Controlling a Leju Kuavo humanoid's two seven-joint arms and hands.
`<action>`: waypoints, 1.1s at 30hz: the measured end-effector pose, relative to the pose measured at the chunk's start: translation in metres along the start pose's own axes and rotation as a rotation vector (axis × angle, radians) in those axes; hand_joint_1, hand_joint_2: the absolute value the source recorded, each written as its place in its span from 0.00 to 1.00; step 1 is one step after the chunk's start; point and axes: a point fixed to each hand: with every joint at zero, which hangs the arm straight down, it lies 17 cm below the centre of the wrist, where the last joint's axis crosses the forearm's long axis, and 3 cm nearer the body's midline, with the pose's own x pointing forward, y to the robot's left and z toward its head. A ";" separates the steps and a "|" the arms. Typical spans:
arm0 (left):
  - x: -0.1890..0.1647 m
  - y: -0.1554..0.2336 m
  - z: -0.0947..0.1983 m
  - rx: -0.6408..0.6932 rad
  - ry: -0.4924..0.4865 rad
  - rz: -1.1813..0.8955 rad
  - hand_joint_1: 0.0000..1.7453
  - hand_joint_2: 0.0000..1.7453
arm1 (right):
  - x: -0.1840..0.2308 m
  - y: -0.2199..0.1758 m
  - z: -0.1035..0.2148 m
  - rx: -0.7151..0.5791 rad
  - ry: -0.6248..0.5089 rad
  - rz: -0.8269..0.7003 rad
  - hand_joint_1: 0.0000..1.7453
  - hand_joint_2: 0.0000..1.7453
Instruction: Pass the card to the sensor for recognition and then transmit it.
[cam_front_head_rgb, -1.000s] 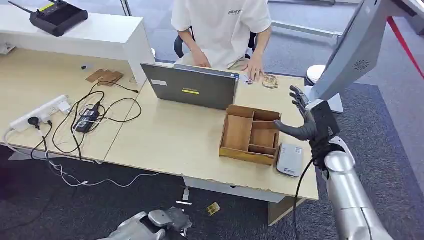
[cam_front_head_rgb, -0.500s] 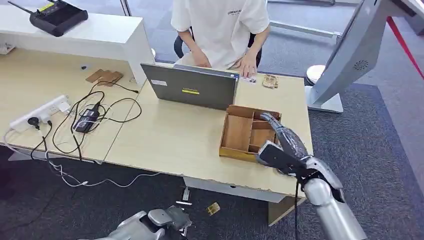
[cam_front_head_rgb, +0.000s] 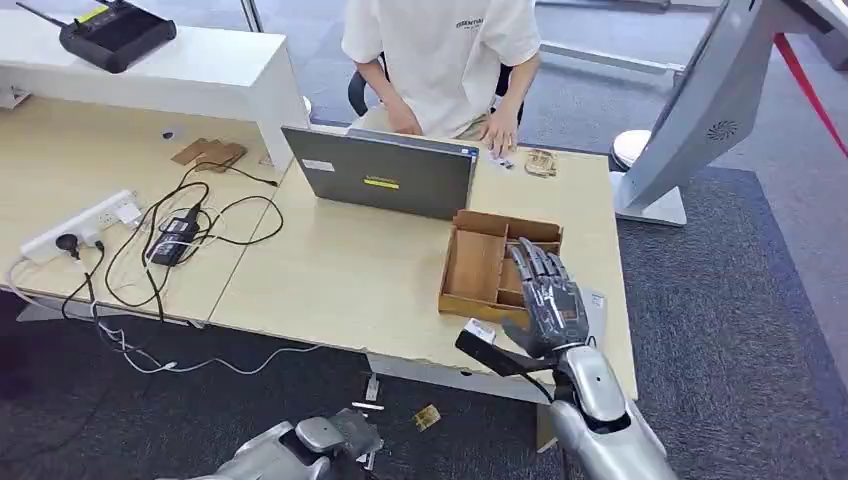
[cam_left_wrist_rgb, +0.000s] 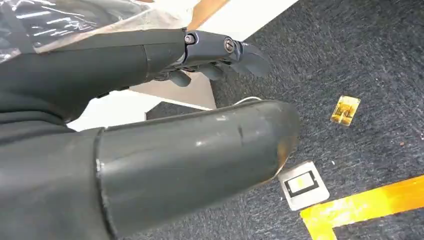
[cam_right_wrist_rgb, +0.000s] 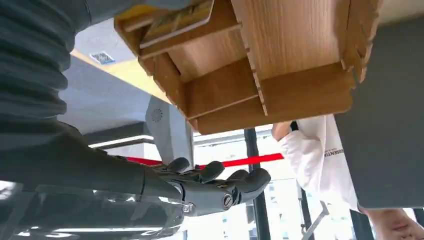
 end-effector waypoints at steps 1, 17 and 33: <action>0.000 0.000 0.000 0.000 0.000 0.000 0.00 0.00 | 0.001 0.005 0.002 -0.004 0.005 -0.004 0.00 1.00; 0.002 -0.001 0.000 -0.004 -0.011 -0.019 0.00 0.00 | -0.008 0.063 0.021 0.064 0.061 -0.026 0.00 1.00; 0.002 -0.003 0.000 -0.009 -0.015 -0.032 0.00 0.00 | -0.018 0.057 0.007 0.014 0.049 -0.041 0.00 1.00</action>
